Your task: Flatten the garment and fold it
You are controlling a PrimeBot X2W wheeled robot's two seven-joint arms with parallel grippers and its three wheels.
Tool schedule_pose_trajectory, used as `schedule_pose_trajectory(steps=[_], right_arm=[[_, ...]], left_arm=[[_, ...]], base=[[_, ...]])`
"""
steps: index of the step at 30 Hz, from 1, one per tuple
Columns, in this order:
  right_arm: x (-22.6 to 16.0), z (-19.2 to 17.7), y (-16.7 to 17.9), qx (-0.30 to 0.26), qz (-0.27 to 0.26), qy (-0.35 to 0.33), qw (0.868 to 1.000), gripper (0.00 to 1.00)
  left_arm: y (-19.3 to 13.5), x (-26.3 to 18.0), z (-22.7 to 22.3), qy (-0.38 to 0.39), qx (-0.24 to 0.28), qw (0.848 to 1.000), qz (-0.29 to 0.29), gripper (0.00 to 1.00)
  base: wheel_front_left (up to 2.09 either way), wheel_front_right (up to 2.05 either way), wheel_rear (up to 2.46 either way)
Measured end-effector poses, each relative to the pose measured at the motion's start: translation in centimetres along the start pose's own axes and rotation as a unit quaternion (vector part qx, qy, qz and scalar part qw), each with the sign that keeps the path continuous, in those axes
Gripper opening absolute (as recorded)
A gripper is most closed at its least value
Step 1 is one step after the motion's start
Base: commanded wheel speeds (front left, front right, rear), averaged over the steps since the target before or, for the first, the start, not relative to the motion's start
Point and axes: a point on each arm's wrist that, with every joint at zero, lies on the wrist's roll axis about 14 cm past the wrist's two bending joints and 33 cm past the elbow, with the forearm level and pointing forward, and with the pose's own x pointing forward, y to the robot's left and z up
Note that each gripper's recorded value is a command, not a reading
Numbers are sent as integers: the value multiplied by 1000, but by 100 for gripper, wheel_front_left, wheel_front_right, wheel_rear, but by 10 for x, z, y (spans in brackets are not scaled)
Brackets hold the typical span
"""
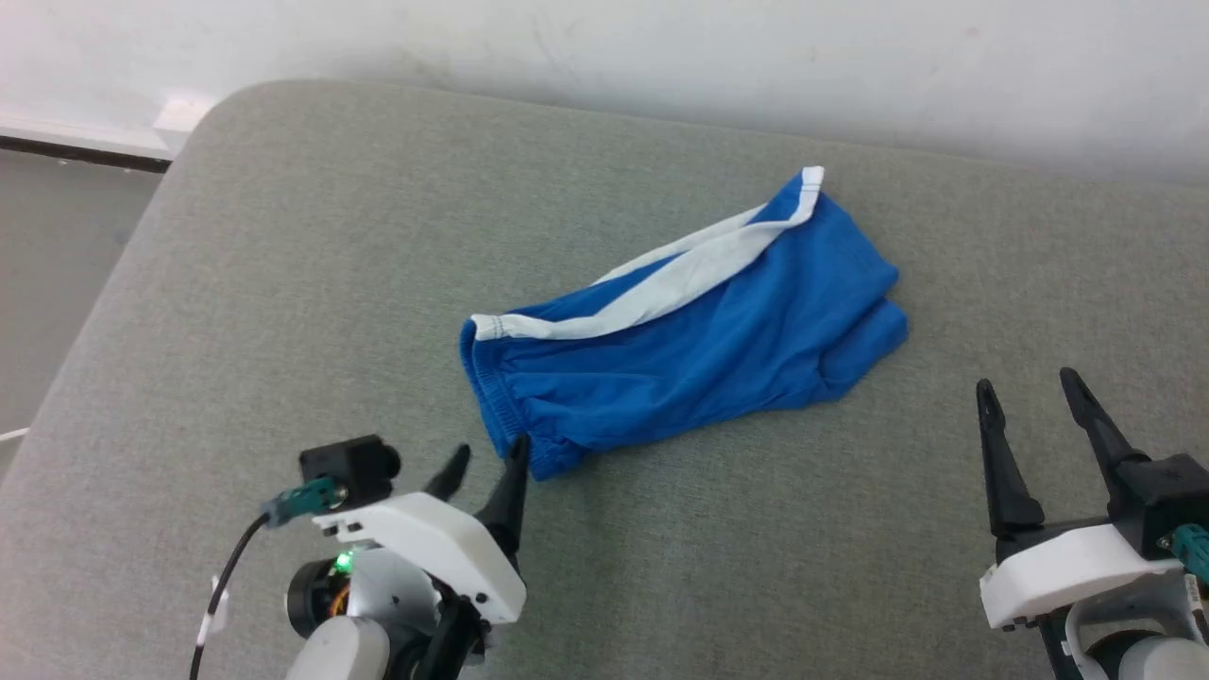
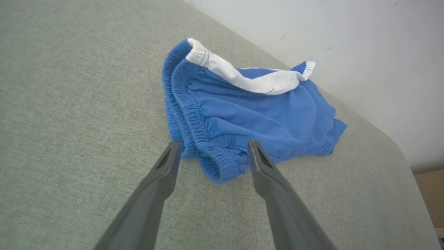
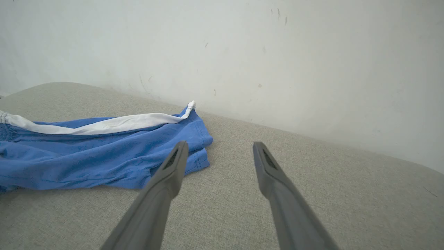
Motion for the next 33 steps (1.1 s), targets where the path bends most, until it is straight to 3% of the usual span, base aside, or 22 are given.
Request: schedule_pose_trajectory(steps=[10, 18, 23, 24, 25, 26, 33], right_arm=[[-3, -15, -10, 5, -14, 21, 1000, 100], [-1, -24, -10, 9, -14, 36, 999, 100], [3, -27, -15, 10, -19, 38, 999, 100], [3, -28, -16, 11, -20, 42, 999, 100], [3, -30, -16, 11, -21, 43, 999, 100], [3, -30, -17, 11, -22, 44, 999, 100], [14, -19, -11, 2, -12, 32, 999, 100]], left_arm=[[2, 18, -29, 99, 6, 995, 4, 100], [12, 35, -37, 132, 17, 991, 21, 100], [11, 42, -51, 177, -17, 984, 21, 100], [9, 44, -52, 186, -23, 982, 18, 73], [7, 45, -54, 193, -30, 981, 13, 20], [5, 45, -55, 200, -34, 979, 7, 0], [2, 48, -59, 198, -48, 979, -2, 0]], base=[[0, 0, 0], [0, 0, 0], [0, 0, 0], [0, 0, 0], [0, 0, 0], [0, 0, 0], [0, 0, 0]])
